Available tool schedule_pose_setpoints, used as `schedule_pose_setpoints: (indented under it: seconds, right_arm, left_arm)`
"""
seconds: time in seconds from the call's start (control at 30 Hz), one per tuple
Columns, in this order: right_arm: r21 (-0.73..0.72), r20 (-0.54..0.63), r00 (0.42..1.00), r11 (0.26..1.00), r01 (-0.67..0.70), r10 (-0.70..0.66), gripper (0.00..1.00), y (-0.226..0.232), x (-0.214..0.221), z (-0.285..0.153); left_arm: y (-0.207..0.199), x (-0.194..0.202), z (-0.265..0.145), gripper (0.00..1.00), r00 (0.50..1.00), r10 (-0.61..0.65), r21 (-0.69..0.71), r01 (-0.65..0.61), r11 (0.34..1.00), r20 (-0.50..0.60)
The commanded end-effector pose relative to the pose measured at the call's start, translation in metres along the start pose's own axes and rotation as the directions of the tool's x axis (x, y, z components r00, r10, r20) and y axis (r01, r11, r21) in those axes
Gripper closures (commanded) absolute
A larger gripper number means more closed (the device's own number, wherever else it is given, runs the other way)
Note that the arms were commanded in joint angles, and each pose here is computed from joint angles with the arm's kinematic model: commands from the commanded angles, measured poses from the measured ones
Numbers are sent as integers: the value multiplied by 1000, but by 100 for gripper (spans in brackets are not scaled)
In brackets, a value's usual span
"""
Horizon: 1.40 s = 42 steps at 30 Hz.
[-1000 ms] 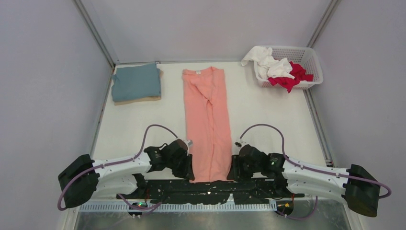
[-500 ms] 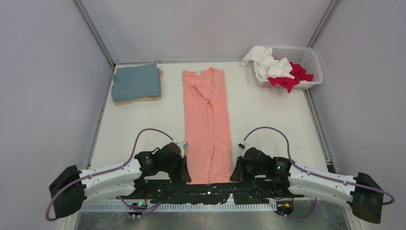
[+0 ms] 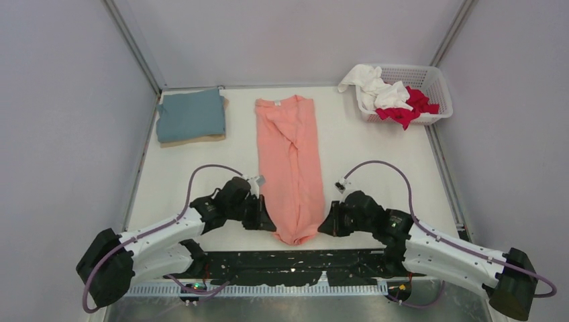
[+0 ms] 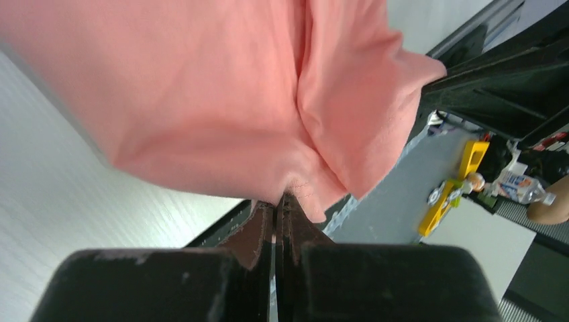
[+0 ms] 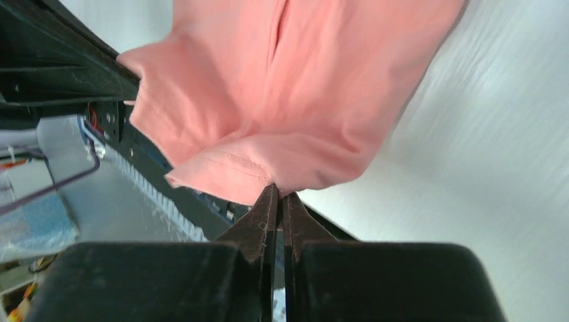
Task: Fold and stack the t-shirts
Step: Fold the folded rectangular tshirt in 1/3 of the way
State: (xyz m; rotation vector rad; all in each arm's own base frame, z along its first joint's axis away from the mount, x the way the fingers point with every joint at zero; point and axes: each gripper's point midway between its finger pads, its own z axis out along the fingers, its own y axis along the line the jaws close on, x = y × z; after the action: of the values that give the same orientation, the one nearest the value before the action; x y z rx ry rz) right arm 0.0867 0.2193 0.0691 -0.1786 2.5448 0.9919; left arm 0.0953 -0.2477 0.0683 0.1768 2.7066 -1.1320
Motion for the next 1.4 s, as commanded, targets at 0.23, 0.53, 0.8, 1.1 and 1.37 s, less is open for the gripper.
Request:
schedule_pose_setpoints:
  seconds: [0.23, 0.53, 0.8, 1.1, 1.37]
  right_arm:
    - [33, 293, 953, 997, 65, -72, 94, 12, -153, 6]
    - [105, 360, 929, 993, 49, -84, 94, -1, -248, 28]
    - [139, 360, 931, 990, 11, -61, 94, -24, -291, 48]
    - [131, 319, 947, 991, 5, -47, 94, -47, -307, 74]
    - [138, 288, 957, 990, -6, -35, 87, -68, -323, 97]
  left_arm:
    - [-23, -131, -13, 100, 974, 17, 6, -19, 1000, 225]
    - [6, -215, -20, 100, 924, -10, -200, 93, 975, 383]
    - [40, -256, -11, 100, 911, -68, -272, 192, 943, 407]
    - [59, -274, 5, 100, 911, -123, -266, 242, 933, 395]
    - [77, -281, 13, 100, 906, -164, -292, 291, 911, 391]
